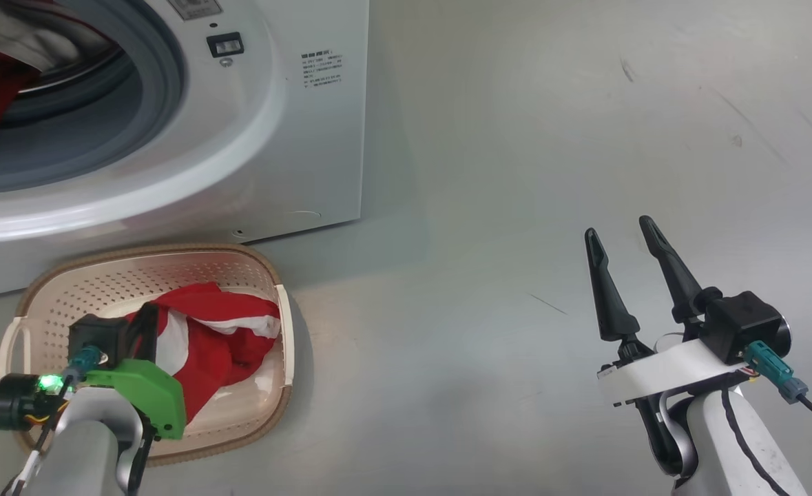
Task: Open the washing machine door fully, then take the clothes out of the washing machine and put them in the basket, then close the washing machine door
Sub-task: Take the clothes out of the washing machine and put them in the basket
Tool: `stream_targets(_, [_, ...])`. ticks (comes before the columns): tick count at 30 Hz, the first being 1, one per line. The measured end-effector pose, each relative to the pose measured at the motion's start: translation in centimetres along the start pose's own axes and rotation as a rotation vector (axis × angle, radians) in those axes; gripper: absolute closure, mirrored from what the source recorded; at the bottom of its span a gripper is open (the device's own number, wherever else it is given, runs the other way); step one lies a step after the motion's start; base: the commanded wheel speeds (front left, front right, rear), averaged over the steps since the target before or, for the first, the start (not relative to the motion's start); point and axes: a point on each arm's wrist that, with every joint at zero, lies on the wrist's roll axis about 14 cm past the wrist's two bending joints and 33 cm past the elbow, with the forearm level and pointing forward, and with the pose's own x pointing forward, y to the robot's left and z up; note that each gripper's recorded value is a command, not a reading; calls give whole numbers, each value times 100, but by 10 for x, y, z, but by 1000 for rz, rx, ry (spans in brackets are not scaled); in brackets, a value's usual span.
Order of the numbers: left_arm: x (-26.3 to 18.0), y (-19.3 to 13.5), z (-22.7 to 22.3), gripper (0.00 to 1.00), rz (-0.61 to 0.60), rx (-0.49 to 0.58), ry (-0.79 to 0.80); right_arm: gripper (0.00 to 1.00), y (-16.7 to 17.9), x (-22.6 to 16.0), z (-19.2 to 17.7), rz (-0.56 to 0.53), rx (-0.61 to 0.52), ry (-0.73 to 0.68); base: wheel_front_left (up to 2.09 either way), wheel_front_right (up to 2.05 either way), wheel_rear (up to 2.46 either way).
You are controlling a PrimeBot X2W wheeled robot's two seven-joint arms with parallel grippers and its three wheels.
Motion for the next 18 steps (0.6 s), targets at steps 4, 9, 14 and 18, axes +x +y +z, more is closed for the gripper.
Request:
stream_targets(4, [7,7,-16,100,23,-16,52,0,-5,5,-2,-13,-6,5,0,0,0])
stream_targets(9, [13,18,-28,100,70,-45,92,0,-11,5,-7,-29,-9,19,0,0,0])
stream_targets(14, [12,34,-37,100,141,-95,120,0,-11,6,-8,-29,-9,23,0,0,0])
stream_targets(18, [12,44,-38,73,183,-106,129,0,-10,9,-6,-25,-9,15,0,0,0])
